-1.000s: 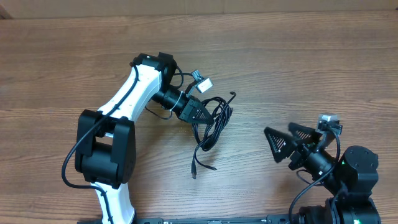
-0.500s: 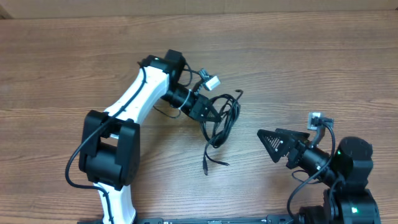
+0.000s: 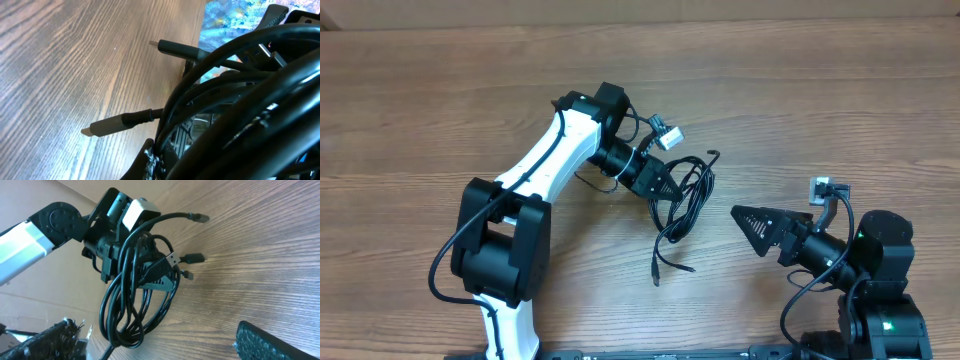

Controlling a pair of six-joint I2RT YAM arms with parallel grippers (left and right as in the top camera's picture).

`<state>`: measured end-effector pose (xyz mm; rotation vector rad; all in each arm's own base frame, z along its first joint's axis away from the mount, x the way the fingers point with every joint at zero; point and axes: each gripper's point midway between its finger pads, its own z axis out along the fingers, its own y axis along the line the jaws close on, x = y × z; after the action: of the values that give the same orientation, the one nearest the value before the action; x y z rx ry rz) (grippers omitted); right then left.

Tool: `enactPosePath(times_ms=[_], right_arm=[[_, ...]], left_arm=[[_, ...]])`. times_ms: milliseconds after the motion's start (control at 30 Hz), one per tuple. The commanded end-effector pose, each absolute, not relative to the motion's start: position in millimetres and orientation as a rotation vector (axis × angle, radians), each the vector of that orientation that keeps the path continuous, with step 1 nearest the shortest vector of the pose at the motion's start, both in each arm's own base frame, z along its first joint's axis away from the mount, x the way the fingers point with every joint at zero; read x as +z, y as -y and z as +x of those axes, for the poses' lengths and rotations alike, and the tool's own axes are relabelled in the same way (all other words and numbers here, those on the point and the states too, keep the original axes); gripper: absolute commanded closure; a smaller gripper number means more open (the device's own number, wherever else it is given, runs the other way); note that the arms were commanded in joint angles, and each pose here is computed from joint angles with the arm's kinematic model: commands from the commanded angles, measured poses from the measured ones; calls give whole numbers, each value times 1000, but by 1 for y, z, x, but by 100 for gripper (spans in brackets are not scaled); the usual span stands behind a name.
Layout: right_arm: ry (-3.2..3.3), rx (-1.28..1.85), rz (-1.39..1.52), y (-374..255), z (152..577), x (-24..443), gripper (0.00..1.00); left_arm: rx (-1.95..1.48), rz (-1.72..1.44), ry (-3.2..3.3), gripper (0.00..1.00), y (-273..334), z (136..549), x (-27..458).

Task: Untangle cables
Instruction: 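Move the right gripper open toward the cables held by the left gripper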

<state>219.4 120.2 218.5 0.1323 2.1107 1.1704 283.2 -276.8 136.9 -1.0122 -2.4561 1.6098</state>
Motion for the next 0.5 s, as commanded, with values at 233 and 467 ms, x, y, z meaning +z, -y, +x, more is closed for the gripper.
enactPosePath(times_ms=[233, 467], right_arm=[[-2080, 1187, 101, -122, 218, 233, 4], [-2080, 1198, 91, -124, 217, 233, 19]], left_arm=[[1669, -1120, 2415, 96, 293, 282, 144], [1672, -1182, 2396, 96, 310, 277, 143]])
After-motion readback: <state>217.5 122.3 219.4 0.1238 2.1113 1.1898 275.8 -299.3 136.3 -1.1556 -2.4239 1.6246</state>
